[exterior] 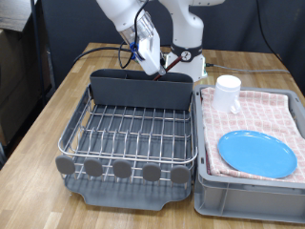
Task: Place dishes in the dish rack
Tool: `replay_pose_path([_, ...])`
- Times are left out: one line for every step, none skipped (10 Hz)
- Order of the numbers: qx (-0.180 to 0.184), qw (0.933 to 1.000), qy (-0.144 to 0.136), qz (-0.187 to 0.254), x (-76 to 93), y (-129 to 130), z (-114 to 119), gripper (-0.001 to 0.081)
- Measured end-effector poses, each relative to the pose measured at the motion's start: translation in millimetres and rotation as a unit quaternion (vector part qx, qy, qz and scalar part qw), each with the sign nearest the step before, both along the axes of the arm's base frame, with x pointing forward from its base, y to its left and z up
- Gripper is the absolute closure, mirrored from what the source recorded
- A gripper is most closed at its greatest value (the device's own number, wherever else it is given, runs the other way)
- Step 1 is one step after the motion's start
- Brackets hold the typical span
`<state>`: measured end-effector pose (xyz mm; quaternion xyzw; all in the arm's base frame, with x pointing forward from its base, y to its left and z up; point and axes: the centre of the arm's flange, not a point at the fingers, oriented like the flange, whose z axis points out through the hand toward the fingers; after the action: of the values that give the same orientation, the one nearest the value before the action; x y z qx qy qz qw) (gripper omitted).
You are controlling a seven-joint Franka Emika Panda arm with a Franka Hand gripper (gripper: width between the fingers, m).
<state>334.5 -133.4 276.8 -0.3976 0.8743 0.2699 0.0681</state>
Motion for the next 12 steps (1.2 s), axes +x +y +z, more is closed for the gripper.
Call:
replay_pose_path([-0.007, 1.0000, 0.000, -0.004, 1.3, -1.1, -2.5, 0.0369])
replay_pose_path([-0.019, 0.9997, -0.001, -0.012, 3.7, -0.8, -4.2, 0.0191])
replay_pose_path([-0.042, 0.9989, -0.005, -0.023, 7.1, 0.6, -5.2, 0.0191])
replay_pose_path([-0.065, 0.9974, -0.005, -0.030, 9.7, 4.7, -6.4, 0.0046])
replay_pose_path([-0.082, 0.9960, -0.004, -0.035, 11.4, 8.9, -7.2, 0.0014])
replay_pose_path([-0.099, 0.9943, -0.001, -0.039, 13.3, 12.0, -6.3, 0.0014])
replay_pose_path([-0.118, 0.9920, 0.003, -0.044, 15.1, 15.8, -3.4, 0.0006])
replay_pose_path([-0.135, 0.9897, 0.007, -0.048, 16.8, 20.0, 2.0, 0.0006])
replay_pose_path([-0.146, 0.9878, 0.007, -0.053, 18.4, 23.8, 9.5, 0.0003])
replay_pose_path([-0.154, 0.9865, 0.006, -0.055, 18.9, 27.5, 17.9, 0.0003])
replay_pose_path([-0.160, 0.9856, 0.005, -0.056, 18.6, 31.1, 26.9, 0.0003])
replay_pose_path([-0.167, 0.9844, 0.005, -0.055, 18.2, 34.8, 36.2, 0.0003])
